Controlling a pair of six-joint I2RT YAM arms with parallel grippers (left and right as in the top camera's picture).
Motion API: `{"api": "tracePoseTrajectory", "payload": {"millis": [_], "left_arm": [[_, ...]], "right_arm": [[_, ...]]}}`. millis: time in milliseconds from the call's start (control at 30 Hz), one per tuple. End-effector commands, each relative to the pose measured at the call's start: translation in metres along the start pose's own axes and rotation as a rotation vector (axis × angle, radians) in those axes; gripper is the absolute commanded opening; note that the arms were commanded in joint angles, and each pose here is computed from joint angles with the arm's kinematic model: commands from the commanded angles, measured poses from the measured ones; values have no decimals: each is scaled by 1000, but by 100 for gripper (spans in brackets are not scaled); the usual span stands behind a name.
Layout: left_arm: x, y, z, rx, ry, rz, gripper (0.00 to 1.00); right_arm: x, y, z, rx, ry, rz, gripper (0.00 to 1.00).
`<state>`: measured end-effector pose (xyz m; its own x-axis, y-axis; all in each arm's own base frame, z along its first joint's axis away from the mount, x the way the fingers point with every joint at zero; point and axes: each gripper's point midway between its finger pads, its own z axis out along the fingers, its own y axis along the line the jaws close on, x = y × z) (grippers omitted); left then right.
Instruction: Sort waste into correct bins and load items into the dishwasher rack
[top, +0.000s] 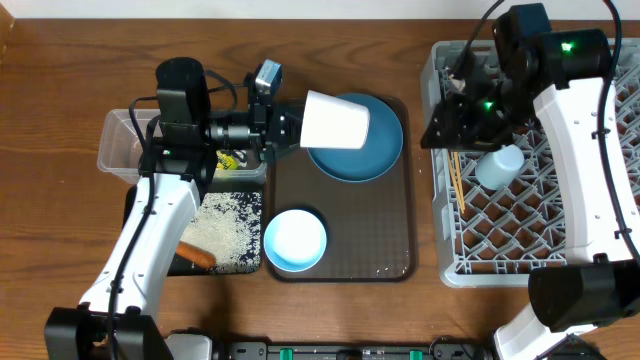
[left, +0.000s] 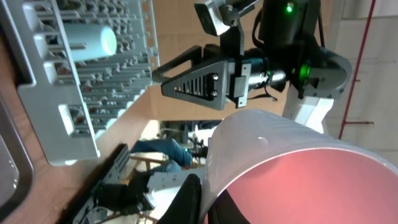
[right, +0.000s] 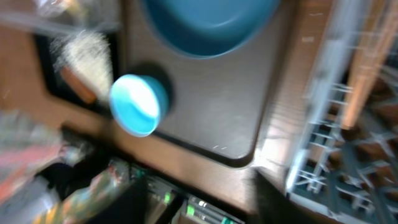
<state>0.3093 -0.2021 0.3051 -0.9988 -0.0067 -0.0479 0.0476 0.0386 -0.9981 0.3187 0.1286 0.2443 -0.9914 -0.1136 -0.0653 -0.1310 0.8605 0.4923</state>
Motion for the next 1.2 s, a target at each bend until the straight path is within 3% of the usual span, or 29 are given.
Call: {"api": "tracePoseTrajectory", "payload": {"millis": [0, 267, 567, 600, 667, 767, 1167], "left_arm": [[8, -5, -2, 22, 49, -1, 6], [11, -5, 1, 24, 60, 24, 6], [25, -1, 19, 26, 122, 20, 6], [26, -1, 20, 26, 124, 20, 6], [26, -1, 20, 26, 124, 25, 6], [26, -1, 20, 27, 124, 35, 6], [22, 1, 21, 16, 99, 54, 7]], "right_arm": [[4, 32, -13, -174, -34, -170, 1], [10, 63, -31, -372, -99, -388, 1], [1, 51, -52, -442, -160, -252, 1], [0, 50, -53, -441, -163, -248, 15], [-1, 48, -54, -440, -168, -244, 64], [-1, 48, -54, -438, -169, -248, 96], [18, 77, -81, -494, -254, -381, 99]]}}
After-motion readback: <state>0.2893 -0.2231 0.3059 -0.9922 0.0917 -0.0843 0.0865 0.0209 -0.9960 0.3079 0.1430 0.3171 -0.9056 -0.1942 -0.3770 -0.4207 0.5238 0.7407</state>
